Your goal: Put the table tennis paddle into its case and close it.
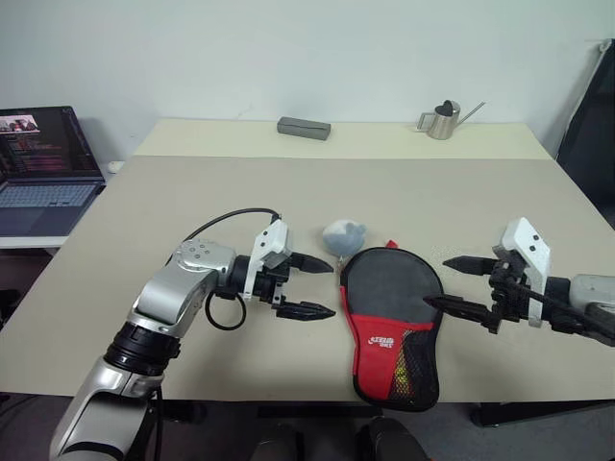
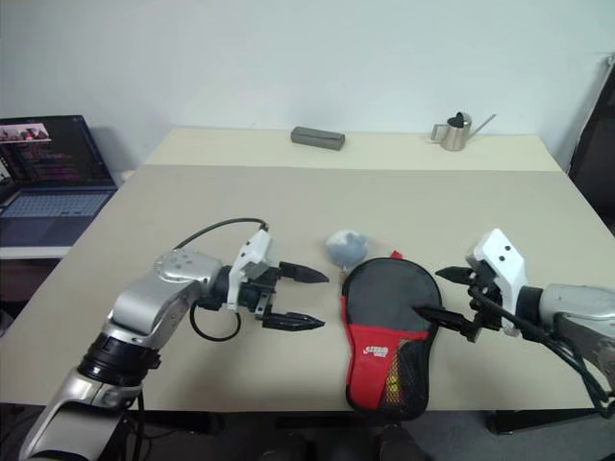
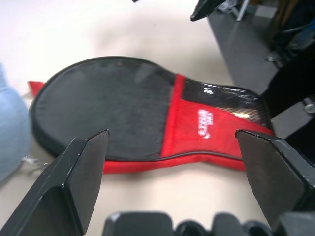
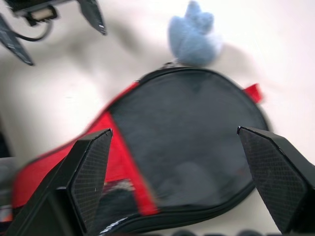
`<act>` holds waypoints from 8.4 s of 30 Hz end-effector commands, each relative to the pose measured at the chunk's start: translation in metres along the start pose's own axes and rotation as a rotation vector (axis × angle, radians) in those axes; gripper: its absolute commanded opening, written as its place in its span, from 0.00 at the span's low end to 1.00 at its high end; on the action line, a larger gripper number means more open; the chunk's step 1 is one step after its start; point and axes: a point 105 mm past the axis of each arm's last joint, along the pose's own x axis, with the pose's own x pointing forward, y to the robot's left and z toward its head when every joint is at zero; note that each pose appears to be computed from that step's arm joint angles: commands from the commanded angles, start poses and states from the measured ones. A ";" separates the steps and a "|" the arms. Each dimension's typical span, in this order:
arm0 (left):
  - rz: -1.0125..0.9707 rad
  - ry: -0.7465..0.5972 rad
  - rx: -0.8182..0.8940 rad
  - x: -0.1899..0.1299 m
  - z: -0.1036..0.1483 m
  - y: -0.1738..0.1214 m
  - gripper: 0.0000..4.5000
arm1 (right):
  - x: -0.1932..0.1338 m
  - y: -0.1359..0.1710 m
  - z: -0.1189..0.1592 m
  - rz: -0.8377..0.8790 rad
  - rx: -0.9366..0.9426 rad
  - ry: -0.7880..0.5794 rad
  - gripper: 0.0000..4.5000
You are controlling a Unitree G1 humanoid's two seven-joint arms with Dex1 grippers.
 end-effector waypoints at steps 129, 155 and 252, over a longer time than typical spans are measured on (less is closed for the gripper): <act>0.364 0.269 0.138 0.038 -0.006 0.128 1.00 | 0.132 0.002 -0.110 0.289 -0.137 0.190 0.99; 0.378 0.294 0.160 0.072 -0.017 0.123 0.04 | 0.134 0.008 -0.112 0.294 -0.132 0.203 1.00; 0.542 0.038 0.249 0.171 0.080 0.112 0.73 | 0.130 0.032 -0.127 0.334 -0.099 0.294 1.00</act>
